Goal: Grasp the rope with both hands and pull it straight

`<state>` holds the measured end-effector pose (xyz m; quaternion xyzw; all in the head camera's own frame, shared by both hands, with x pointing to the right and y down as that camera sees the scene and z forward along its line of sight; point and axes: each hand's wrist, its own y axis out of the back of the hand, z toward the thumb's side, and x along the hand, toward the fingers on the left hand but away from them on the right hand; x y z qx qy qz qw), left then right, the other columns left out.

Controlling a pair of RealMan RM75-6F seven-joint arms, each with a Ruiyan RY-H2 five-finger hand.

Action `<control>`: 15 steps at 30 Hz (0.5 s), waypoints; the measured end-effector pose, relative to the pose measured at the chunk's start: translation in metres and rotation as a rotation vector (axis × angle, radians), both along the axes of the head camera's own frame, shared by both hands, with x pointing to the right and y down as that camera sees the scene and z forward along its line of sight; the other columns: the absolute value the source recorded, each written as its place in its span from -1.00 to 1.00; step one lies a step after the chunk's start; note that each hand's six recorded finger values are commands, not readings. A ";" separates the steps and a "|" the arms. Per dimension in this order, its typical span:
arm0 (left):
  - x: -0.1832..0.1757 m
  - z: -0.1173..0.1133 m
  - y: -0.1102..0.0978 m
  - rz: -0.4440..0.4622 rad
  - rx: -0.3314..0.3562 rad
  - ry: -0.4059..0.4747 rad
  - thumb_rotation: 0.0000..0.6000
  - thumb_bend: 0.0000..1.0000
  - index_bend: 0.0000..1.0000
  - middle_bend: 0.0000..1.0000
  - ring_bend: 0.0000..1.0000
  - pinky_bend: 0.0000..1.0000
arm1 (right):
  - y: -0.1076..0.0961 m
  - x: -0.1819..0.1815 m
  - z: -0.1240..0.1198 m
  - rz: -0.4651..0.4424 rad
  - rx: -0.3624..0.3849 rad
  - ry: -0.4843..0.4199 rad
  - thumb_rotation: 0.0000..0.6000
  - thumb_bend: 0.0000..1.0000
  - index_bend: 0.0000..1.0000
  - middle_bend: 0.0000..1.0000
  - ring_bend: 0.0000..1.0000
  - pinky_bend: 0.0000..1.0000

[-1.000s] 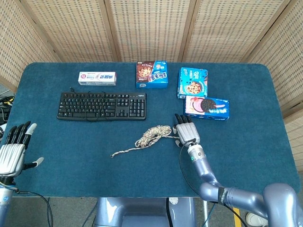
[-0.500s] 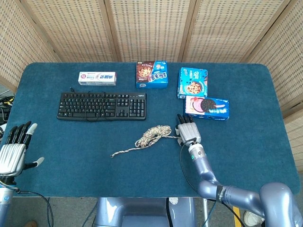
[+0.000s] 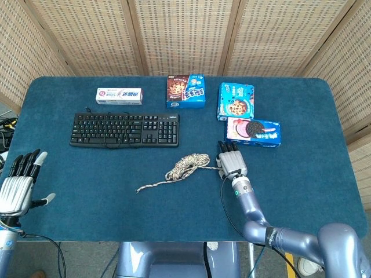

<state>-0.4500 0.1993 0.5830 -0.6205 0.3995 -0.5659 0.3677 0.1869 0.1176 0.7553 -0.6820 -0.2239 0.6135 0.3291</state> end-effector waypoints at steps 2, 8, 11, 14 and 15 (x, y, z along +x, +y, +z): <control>0.000 0.000 0.000 0.001 -0.002 0.000 1.00 -1.00 -1.00 -1.00 -1.00 -1.00 | 0.000 0.000 0.000 0.000 -0.002 -0.001 1.00 -0.27 0.07 -1.00 -1.00 -1.00; 0.001 0.001 0.000 0.004 -0.004 0.002 1.00 -1.00 -1.00 -1.00 -1.00 -1.00 | 0.001 -0.001 0.002 0.000 -0.008 -0.001 1.00 -0.24 0.07 -1.00 -1.00 -1.00; 0.001 0.001 0.001 0.005 -0.006 0.003 1.00 -1.00 -1.00 -1.00 -1.00 -1.00 | 0.002 -0.002 0.003 -0.002 -0.011 0.002 1.00 -0.22 0.09 -1.00 -1.00 -1.00; 0.001 0.002 0.001 0.006 -0.008 0.004 1.00 -1.00 -1.00 -1.00 -1.00 -1.00 | 0.003 -0.002 0.004 -0.004 -0.012 0.006 1.00 -0.18 0.14 -1.00 -1.00 -1.00; 0.001 0.002 0.001 0.006 -0.009 0.004 1.00 -1.00 -1.00 -1.00 -1.00 -1.00 | 0.003 -0.002 0.004 -0.004 -0.012 0.006 1.00 -0.16 0.15 -1.00 -1.00 -1.00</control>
